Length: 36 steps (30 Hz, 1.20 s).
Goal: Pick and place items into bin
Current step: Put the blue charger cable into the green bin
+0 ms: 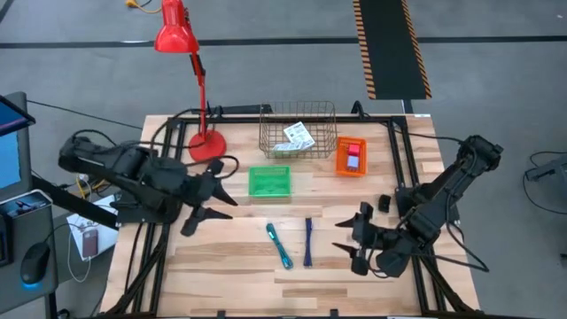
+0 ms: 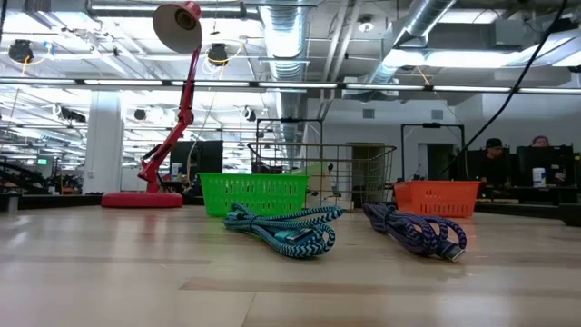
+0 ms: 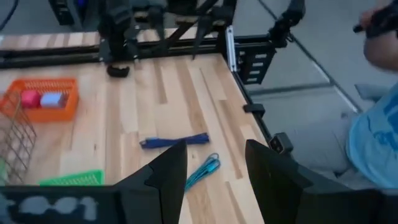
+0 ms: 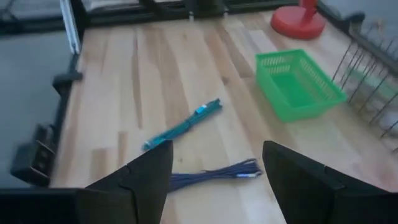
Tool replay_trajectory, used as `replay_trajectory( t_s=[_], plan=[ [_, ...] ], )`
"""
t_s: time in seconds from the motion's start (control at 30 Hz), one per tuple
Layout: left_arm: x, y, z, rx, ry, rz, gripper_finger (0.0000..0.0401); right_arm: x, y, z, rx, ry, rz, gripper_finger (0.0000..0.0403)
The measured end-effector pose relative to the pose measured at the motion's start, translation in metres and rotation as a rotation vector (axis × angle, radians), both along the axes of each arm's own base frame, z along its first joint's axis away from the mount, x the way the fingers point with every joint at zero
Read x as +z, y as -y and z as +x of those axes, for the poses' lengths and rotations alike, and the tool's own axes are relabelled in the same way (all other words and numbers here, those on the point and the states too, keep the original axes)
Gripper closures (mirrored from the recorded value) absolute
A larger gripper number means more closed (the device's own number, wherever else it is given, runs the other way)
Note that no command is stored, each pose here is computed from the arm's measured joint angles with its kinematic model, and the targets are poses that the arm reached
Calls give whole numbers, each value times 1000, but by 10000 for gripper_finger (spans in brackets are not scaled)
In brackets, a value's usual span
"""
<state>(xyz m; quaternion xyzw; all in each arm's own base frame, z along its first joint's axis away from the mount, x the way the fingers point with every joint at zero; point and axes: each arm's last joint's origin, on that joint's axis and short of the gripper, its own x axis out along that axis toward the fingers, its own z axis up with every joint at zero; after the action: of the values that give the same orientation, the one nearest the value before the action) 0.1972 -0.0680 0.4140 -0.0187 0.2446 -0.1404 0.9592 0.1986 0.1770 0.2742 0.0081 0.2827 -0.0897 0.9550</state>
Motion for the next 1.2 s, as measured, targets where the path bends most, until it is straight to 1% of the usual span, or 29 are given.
replay_trajectory(
  t_s=[0.13, 0.2, 0.27, 0.37, 0.43, 0.57, 0.6, 0.73, 0.77, 0.83, 1.03, 1.2],
  plan=[
    [-49, -5, -13, 30, 72, -92, 250, -1, 0, 0, -73, 22, 119, 158],
    [-67, -5, -18, 32, 116, -145, 250, -1, -1, -1, -116, 38, 192, 158],
    [-80, -5, -21, 28, 140, -168, 250, -1, -2, -2, -141, 49, 231, 158],
    [-90, -5, -21, 23, 152, -169, 250, -1, -2, -2, -132, 42, 219, 158],
    [-90, -4, -21, 16, 162, -154, 250, -1, -2, -2, -123, 34, 199, 158],
    [-93, -2, -14, 21, 149, -143, 250, -1, -2, -3, -119, 31, 195, 158],
    [-94, -2, -13, 8, 155, -115, 250, -1, -2, -3, -118, 30, 193, 158],
    [-102, 2, -1, -71, 188, 81, 250, -2, -2, -3, -89, 15, 167, 159],
    [-105, 4, 3, -88, 192, 119, 250, -2, -2, -3, -82, 12, 158, 158],
    [-112, 7, 12, -125, 186, 162, 250, -2, -2, -3, -72, 8, 145, 159],
    [-123, 19, 42, -217, 92, 295, 250, -2, -2, -3, -67, 4, 146, 159],
    [-128, 26, 68, -276, -49, 403, 250, -2, -2, -3, -65, 1, 148, 159]
  ],
)
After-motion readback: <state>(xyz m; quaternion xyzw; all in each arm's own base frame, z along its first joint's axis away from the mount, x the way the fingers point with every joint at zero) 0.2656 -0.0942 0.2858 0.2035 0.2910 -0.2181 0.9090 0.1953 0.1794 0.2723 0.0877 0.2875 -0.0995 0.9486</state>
